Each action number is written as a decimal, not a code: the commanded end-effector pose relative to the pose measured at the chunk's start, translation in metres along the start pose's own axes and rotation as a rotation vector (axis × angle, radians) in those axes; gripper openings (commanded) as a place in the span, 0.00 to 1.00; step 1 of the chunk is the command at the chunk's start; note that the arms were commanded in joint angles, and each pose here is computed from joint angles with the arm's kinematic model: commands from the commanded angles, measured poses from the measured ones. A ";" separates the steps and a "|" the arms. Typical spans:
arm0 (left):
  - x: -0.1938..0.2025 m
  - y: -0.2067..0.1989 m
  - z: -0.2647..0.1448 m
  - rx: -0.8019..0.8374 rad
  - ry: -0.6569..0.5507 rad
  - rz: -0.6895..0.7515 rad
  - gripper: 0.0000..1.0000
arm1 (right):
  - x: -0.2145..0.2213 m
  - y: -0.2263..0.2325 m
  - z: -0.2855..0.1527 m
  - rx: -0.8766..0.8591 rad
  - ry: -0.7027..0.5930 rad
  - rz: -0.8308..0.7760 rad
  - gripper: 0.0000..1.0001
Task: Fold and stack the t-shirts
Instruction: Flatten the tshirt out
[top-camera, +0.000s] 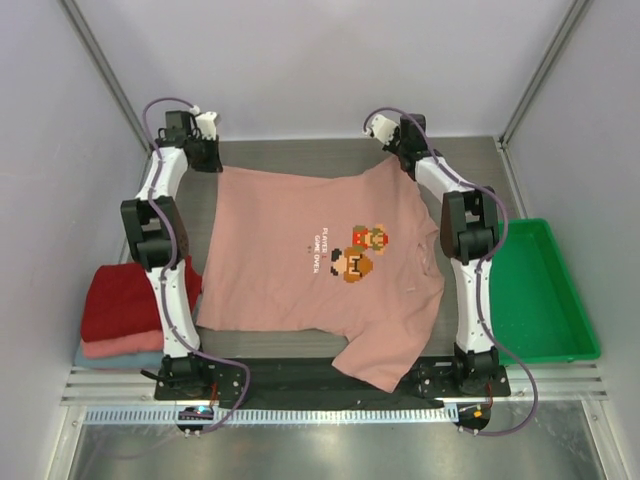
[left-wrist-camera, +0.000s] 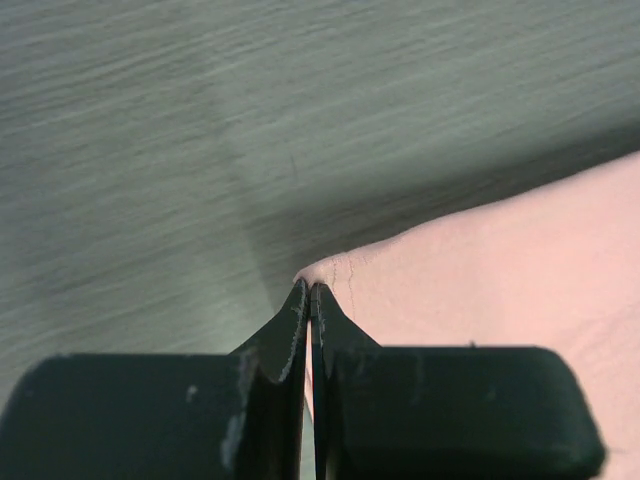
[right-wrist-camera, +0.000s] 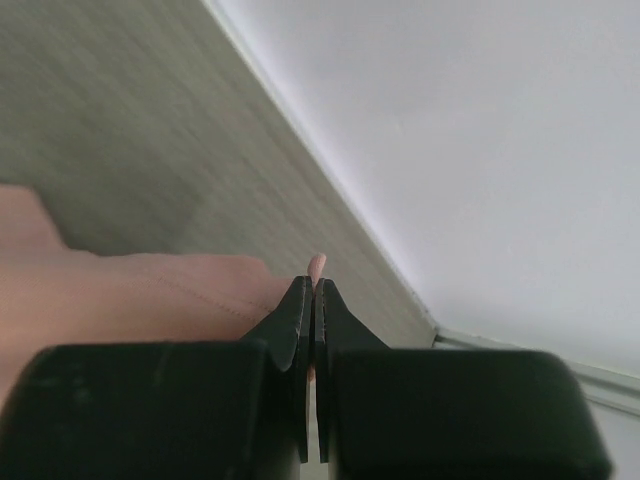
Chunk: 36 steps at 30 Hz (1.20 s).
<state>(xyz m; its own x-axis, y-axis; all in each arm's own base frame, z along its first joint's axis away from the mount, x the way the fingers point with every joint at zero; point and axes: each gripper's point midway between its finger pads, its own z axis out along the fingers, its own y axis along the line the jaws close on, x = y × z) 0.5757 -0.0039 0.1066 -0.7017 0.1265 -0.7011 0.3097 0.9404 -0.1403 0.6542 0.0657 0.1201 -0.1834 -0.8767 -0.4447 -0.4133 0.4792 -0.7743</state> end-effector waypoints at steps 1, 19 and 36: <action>-0.032 0.015 0.006 -0.056 -0.094 0.036 0.00 | -0.028 -0.061 0.005 0.169 -0.052 0.031 0.01; -0.076 -0.002 0.001 -0.024 -0.207 0.043 0.00 | -0.035 -0.063 0.028 0.190 -0.071 0.050 0.01; -0.049 -0.026 -0.061 -0.022 -0.118 0.147 0.00 | -0.032 -0.061 -0.071 0.085 -0.049 0.086 0.01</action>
<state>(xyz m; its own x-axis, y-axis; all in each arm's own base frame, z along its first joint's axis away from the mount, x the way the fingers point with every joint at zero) 0.5742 -0.0169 0.1557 -0.6157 0.1814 -0.7668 0.3613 0.9298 -0.0701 0.6331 0.0601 0.1845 -0.1927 -0.8483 -0.4932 -0.3597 0.5287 -0.7688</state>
